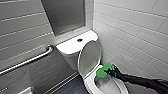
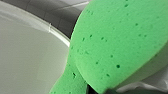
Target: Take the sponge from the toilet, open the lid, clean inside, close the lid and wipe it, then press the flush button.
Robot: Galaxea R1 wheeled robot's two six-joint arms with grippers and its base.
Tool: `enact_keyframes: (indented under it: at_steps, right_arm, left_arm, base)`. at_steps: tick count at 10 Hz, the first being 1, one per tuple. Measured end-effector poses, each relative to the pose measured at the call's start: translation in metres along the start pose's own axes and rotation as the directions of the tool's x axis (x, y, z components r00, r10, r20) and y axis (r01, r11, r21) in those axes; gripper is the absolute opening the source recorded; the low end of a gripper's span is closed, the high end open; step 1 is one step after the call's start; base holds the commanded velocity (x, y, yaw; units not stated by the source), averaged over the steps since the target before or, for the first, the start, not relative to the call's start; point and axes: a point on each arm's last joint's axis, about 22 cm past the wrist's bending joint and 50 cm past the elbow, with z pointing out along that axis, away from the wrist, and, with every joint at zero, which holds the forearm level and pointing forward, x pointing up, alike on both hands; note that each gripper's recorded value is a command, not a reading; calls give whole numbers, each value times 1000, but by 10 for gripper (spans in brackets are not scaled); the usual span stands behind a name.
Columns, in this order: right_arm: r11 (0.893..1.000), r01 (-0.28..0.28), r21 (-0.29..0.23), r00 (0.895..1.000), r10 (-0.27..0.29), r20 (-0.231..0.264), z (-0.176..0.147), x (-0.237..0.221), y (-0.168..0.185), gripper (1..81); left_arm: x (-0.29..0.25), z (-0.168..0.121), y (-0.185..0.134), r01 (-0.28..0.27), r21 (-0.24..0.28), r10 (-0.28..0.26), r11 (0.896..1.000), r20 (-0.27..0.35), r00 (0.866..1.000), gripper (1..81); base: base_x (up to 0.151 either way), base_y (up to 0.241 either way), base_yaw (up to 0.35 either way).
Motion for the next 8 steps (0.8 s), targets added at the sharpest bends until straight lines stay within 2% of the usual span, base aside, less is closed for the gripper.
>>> enact_keyframes:
  at_steps: [1,4,6,8]
  right_arm:
    - [1000,-23,-20,1000,23,-4,0,1,10,10]
    - [997,-73,-26,997,73,-4,-9,-15,30,10]
    - [995,-95,-6,996,95,-4,-31,-18,39,10]
    - [992,-123,-19,992,123,-4,-65,-28,70,10]
  left_arm:
    - [1,0,0,0,-1,0,1000,-1,1000,811]
    - [1,1,4,-1,-9,1,1000,-3,1000,811]
    - [1,1,7,-20,-15,20,1000,-4,1000,811]
    - [1,2,12,-27,-23,27,999,-5,1000,811]
  base:
    - [0,0,0]
    - [0,0,0]
    - [0,0,0]
    - [0,0,0]
